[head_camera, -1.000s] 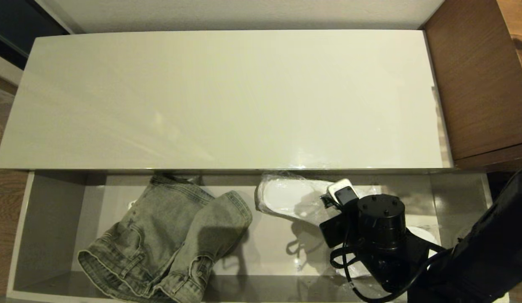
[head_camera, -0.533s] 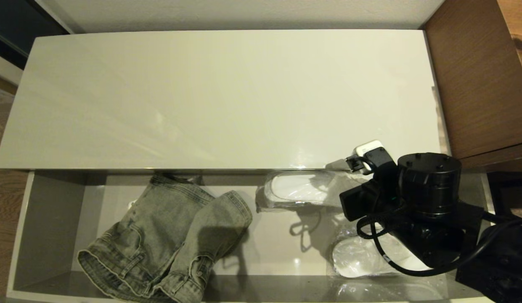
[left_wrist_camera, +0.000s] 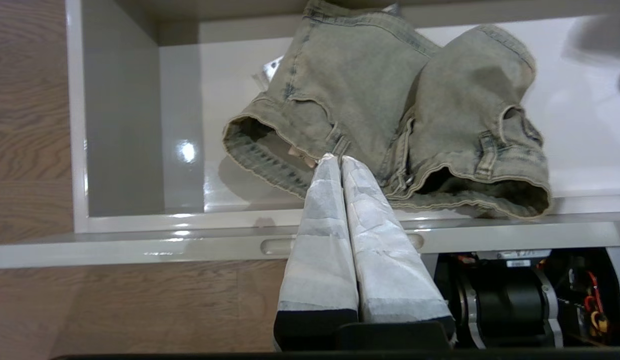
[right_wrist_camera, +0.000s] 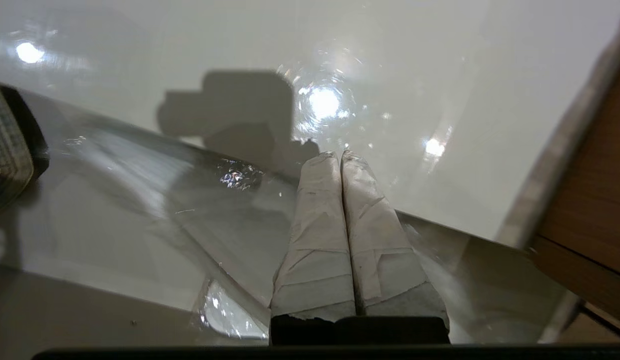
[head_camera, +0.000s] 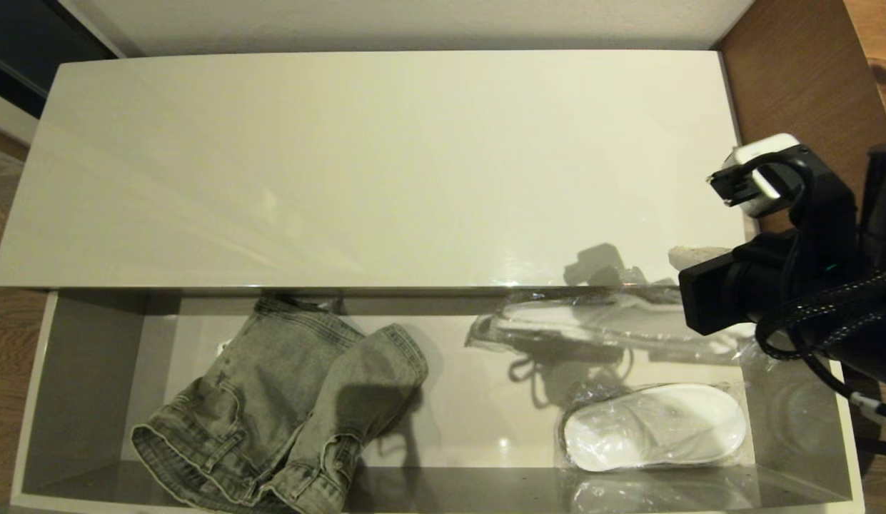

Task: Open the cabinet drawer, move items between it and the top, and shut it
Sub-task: Take out the disposable slippers from the drawer

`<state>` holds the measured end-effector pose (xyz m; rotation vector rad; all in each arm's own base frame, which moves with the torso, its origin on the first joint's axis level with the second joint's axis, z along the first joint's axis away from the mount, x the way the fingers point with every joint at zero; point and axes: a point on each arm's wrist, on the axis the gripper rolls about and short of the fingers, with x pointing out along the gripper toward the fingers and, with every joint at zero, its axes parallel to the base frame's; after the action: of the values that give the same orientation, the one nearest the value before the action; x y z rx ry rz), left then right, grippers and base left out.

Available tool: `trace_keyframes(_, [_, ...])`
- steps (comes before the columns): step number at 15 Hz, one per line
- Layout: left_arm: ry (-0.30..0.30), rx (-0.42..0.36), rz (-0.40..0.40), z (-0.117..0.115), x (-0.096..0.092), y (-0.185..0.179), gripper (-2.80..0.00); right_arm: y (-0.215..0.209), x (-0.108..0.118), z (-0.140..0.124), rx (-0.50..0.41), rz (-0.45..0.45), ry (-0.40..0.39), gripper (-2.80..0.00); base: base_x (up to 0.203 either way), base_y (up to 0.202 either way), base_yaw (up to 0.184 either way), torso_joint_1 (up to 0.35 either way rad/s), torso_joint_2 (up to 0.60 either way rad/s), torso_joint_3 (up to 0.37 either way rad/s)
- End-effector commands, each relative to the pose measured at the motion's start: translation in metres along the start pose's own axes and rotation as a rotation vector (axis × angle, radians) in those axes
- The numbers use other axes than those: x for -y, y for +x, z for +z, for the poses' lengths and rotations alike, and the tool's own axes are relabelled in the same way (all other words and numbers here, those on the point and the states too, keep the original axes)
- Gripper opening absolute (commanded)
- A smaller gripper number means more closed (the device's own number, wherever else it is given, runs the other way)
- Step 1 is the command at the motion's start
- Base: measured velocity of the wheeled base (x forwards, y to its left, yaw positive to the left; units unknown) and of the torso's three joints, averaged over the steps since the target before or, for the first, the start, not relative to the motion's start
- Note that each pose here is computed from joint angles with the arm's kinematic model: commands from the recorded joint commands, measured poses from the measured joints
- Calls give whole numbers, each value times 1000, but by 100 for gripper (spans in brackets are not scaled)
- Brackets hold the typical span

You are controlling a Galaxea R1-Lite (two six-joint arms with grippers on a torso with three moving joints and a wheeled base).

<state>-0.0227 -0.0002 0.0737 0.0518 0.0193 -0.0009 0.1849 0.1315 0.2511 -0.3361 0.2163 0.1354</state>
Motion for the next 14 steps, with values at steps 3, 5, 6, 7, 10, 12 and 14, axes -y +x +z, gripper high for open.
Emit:
trace_keyframes(3, [0,-1,2,0,0,0,-280,-42,29,30,62,-30,36,-280,0,0,0,0,0,0])
trace_keyframes(5, [0,-1,2,0,0,0,-280,-54,39,36,54,-34,32,-280,0,0,0,0,0,0])
trace_keyframes(6, [0,-1,2,0,0,0,-280,-56,40,34,47,-34,31,-280,0,0,0,0,0,0])
trace_keyframes(7, [0,-1,0,0,0,0,-280,-58,40,28,29,-42,25,-280,0,0,0,0,0,0])
trace_keyframes(10, [0,-1,2,0,0,0,-280,-58,35,7,-42,-27,-22,-280,0,0,0,0,0,0])
trace_keyframes(12, [0,-1,0,0,0,0,-280,-50,20,-15,-117,42,-84,-280,0,0,0,0,0,0])
trace_keyframes(14, [0,-1,2,0,0,0,-280,-39,-1,-36,-193,122,-130,-280,0,0,0,0,0,0])
